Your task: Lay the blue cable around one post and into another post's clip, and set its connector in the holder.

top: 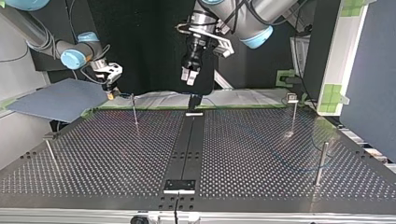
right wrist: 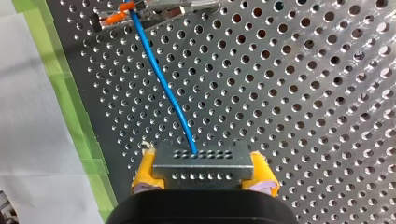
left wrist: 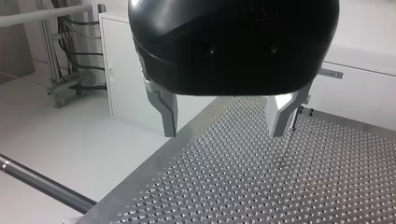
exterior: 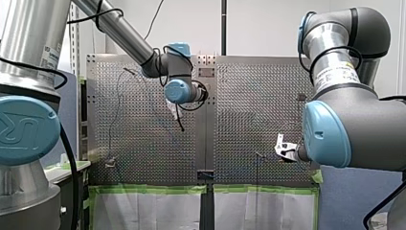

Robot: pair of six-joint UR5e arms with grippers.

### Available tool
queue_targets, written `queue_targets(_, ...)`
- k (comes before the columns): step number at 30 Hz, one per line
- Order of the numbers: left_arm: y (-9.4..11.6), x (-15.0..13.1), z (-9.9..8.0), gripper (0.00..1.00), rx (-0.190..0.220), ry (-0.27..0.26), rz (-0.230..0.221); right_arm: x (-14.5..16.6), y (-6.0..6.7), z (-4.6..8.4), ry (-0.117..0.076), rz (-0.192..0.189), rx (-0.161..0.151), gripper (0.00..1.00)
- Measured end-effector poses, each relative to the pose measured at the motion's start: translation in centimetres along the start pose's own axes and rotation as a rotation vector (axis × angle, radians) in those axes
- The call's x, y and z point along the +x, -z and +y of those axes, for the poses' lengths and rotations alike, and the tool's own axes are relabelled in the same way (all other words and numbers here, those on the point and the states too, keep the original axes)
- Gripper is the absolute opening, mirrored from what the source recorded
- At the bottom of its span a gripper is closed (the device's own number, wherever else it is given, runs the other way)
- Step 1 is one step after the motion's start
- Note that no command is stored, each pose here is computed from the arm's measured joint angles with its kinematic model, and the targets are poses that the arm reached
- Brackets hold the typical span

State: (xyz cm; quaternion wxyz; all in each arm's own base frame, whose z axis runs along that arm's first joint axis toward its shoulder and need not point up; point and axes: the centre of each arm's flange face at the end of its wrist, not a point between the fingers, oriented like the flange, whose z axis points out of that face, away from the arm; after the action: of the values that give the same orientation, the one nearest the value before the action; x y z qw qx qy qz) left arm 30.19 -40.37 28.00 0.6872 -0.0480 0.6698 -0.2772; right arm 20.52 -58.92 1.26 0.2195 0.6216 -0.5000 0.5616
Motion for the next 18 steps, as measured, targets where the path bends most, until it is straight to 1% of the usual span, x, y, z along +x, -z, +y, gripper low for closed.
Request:
queue_targets(9, 3.1, -1.3, 1.0, 0.93, 0.003, 0.000, -0.005, 0.0, 0.0, -0.1, 0.000, -0.001, 0.001, 0.00)
queue_targets(14, 4.5, -0.7, 1.9, 0.93, 0.007, -0.006, 0.001, 0.0, 0.0, -0.2, 0.001, -0.001, 0.003, 0.00)
queue_targets(18, 5.3, 0.2, 2.6, 0.93, 0.028, 0.001, 0.012, -0.1, 0.0, -0.2, 0.002, -0.001, 0.003, 0.00)
